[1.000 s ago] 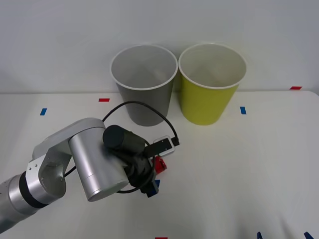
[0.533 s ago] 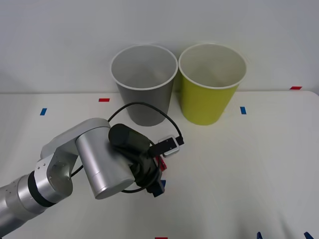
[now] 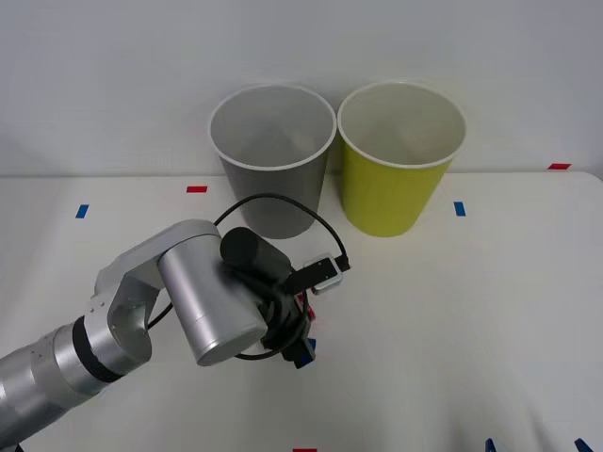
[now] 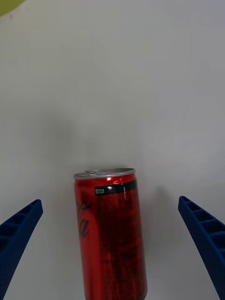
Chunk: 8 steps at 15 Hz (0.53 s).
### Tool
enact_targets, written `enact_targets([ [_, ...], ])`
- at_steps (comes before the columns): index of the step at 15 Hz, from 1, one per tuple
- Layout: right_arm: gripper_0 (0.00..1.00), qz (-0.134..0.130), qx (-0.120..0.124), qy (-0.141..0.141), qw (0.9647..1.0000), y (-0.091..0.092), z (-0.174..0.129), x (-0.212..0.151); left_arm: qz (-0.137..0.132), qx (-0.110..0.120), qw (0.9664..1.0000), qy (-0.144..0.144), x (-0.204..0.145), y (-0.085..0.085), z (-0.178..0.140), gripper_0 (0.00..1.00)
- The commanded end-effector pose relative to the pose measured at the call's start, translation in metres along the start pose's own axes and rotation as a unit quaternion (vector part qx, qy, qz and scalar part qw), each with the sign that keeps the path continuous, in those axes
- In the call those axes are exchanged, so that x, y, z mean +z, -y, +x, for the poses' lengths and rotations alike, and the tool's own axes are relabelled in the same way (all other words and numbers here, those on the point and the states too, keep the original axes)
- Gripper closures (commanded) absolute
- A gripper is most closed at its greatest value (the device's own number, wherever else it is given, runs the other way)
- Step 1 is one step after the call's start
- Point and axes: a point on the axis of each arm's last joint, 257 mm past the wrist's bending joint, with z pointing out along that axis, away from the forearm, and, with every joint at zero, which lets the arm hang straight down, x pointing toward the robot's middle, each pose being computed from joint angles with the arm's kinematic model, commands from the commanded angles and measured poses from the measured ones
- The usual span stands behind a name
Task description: Put cans in the gray bin and PET bottles in the light green bin.
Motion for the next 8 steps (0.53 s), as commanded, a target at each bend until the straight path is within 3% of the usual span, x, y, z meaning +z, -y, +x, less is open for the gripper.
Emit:
enact_targets([
  [1,0.0,0.0,0.0,0.0,1.0,0.0,0.0,0.0,0.012,-0.015,0.9997,-0.017,0.0088,0.0004,0.008,0.0],
  [8,0.0,0.0,0.0,0.0,1.0,0.0,0.0,0.0,0.019,-0.025,0.9991,-0.031,0.009,0.0025,0.0061,0.0],
])
